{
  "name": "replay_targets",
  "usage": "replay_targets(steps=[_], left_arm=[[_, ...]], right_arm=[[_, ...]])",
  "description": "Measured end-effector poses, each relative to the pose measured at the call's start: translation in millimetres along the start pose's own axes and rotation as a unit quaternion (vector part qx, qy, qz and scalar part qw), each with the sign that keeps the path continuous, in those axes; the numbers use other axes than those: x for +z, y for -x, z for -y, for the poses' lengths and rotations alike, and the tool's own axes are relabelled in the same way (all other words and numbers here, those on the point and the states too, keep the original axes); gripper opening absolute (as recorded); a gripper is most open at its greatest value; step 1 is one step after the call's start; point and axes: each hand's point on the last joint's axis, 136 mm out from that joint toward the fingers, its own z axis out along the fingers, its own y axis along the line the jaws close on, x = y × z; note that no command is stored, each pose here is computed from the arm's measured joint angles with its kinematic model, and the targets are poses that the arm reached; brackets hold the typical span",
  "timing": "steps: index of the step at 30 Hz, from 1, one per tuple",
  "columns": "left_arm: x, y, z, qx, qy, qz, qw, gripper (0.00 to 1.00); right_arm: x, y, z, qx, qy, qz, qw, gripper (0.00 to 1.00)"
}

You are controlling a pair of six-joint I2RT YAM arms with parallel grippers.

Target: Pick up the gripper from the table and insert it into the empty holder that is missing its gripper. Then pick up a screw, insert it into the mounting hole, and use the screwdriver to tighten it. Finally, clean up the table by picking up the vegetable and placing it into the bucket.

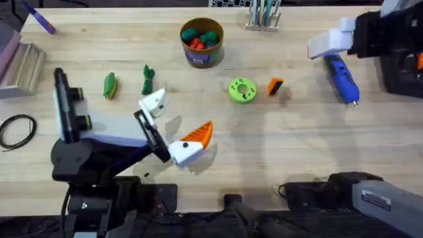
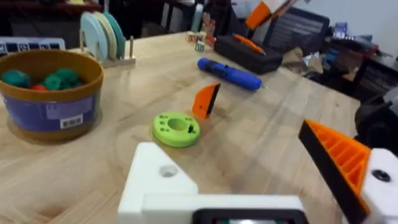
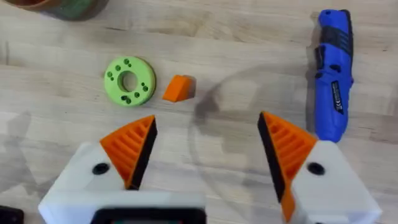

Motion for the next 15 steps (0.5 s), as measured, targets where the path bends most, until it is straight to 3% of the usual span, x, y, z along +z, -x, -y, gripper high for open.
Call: replay_targets(steps=[4, 9, 15], left_arm=[[-0.4, -14.1, 2.1, 0.007, -0.010, -0.024, 1.000, 0.985], [-1.2, -17.9, 12.6, 0.069, -0.042, -0.030, 0.996, 0.985], [-1.8, -19.3, 17.7, 0.102, -0.058, -0.031, 0.993, 0.985]], right_arm=[[0.0, 0.0, 0.0, 0.000, 0.000, 0.000, 1.000, 0.992], [0.0, 0.0, 0.0, 0.000, 0.000, 0.000, 1.000, 0.991], [-0.1, 0.0, 0.0, 0.000, 0.000, 0.000, 1.000, 0.992]])
